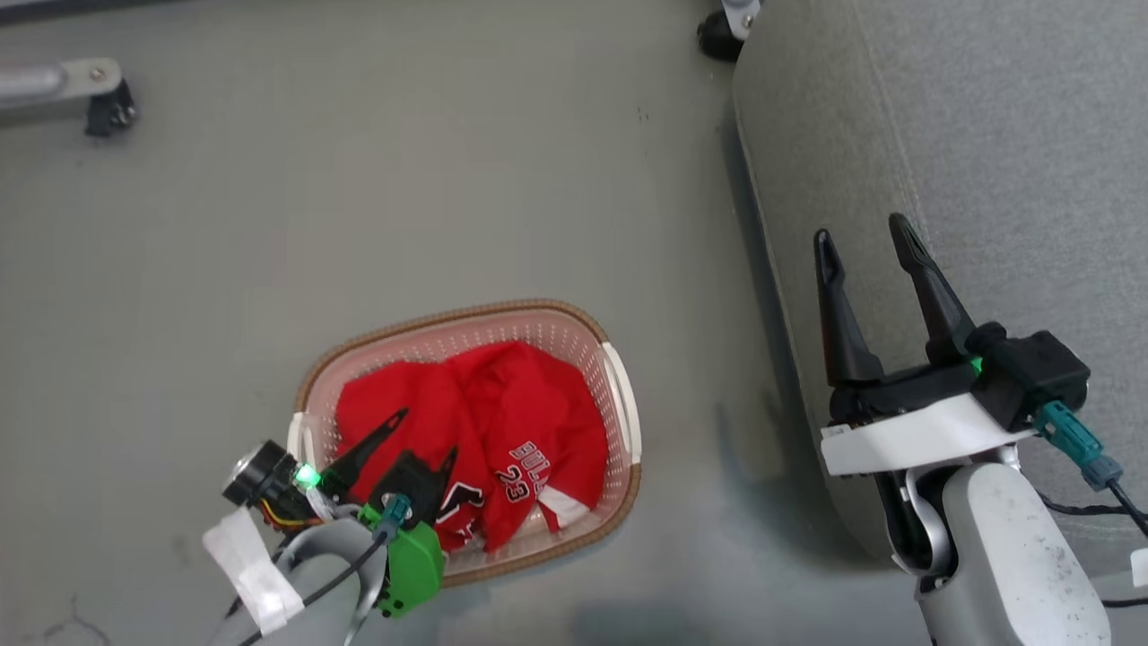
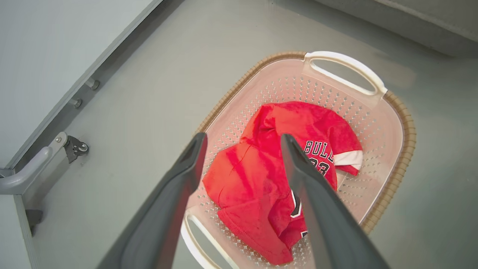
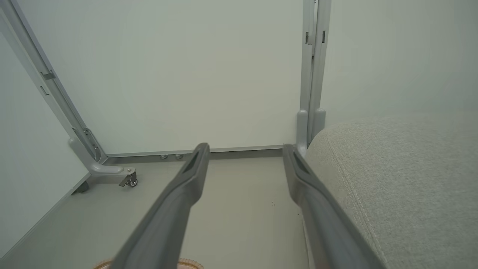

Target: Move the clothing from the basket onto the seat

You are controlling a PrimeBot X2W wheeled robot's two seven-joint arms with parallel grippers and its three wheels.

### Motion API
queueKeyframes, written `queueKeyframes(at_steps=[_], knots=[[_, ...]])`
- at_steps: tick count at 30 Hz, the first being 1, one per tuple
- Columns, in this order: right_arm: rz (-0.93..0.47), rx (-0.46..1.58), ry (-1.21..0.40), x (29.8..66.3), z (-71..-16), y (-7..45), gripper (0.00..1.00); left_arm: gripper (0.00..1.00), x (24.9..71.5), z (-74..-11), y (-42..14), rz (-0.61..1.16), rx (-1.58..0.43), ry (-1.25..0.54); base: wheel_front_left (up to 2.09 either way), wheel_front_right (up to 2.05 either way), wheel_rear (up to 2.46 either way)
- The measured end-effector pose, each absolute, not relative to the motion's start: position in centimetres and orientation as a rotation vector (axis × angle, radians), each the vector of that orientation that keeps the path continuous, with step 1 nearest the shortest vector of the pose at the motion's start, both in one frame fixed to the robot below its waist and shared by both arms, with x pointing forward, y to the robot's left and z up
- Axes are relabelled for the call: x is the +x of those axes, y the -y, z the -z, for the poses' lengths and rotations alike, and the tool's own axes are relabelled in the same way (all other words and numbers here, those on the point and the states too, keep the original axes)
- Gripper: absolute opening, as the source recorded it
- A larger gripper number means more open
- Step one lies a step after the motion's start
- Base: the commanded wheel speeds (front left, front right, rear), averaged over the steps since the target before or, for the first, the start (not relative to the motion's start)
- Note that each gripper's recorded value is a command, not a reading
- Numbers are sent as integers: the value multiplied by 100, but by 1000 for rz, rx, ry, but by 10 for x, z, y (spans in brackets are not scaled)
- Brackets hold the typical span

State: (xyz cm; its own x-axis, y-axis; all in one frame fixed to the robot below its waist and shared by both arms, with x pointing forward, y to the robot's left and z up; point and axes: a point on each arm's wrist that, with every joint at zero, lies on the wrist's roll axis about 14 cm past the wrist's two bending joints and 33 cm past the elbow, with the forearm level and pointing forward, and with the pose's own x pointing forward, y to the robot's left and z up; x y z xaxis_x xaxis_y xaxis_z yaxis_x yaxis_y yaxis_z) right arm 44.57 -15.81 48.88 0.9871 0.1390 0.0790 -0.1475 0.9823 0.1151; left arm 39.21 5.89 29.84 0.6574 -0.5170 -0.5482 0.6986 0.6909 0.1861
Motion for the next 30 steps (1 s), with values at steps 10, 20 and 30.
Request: queueKeyframes(at_steps=[10,20,30], knots=[[-129,142,-62,473,-423,159,100,100,386,-197,-62,930,518,-740,0,0,0],[-74,118,-145,480,-378,180,100,100,378,-120,-76,1140,717,-870,0,0,0],[-110,96,-209,480,-349,172,100,100,382,-64,-92,1168,864,-988,0,0,0]])
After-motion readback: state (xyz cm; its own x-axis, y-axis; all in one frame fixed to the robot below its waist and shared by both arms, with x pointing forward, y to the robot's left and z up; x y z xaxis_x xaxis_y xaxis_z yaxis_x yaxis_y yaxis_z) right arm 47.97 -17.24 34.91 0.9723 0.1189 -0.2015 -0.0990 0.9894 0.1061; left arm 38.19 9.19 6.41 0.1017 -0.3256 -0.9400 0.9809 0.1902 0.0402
